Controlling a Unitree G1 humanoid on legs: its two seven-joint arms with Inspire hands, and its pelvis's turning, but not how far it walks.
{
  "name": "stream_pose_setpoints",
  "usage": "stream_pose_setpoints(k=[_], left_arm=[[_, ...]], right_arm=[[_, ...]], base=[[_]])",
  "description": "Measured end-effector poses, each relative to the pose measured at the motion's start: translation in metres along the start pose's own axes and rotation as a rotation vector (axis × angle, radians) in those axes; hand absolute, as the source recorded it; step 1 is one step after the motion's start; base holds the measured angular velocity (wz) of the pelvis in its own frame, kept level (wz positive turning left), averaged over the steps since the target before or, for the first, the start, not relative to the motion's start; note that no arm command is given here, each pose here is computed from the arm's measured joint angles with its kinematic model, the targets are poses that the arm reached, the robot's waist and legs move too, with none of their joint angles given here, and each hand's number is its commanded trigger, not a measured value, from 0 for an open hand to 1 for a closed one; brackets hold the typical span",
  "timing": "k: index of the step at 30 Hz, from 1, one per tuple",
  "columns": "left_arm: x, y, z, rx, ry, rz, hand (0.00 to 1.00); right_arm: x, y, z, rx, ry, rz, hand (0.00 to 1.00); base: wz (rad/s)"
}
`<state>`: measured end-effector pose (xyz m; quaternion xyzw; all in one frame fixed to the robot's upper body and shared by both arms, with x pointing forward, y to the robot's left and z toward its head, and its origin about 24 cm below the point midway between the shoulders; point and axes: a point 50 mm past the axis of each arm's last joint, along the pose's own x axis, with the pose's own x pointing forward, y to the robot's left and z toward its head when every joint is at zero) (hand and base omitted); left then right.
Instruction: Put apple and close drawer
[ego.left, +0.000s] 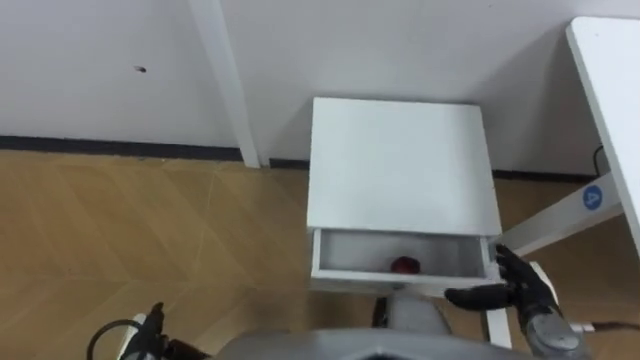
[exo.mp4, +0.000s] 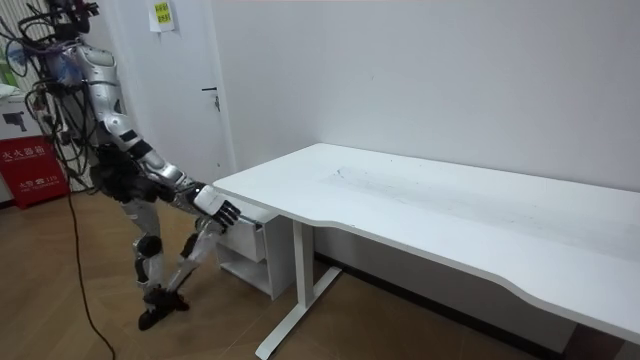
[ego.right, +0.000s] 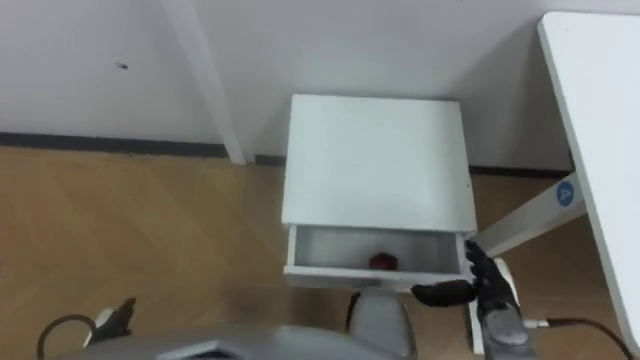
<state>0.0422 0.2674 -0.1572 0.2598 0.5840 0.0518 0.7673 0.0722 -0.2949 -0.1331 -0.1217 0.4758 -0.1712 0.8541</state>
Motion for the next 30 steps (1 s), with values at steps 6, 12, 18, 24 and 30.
stream_pose_setpoints(k=[6, 12, 18, 24, 30], left_arm=[[-0.003, 0.002, -0.017, 0.0, 0.075, -0.004, 0.0], [-0.004, 0.005, -0.02, -0.004, 0.086, 0.02, 0.0], [-0.001, 0.009, -0.005, -0.024, 0.049, 0.064, 0.0], [0.0, 0.001, 0.007, -0.042, 0.012, 0.051, 0.0], [0.0, -0.001, 0.007, -0.052, 0.013, 0.04, 0.0]], right_arm=[[-0.003, -0.003, -0.027, -0.061, 0.154, -0.003, 0.0], [-0.001, 0.011, -0.024, -0.058, 0.179, 0.029, 0.0], [0.0, 0.031, -0.016, -0.026, 0.148, 0.073, 0.0], [0.0, 0.037, -0.017, -0.018, 0.161, 0.1, 0.0], [-0.004, 0.037, -0.029, -0.001, 0.206, 0.117, 0.0]], base=[[0.02], [0.04], [-0.04], [-0.02], [0.01]])
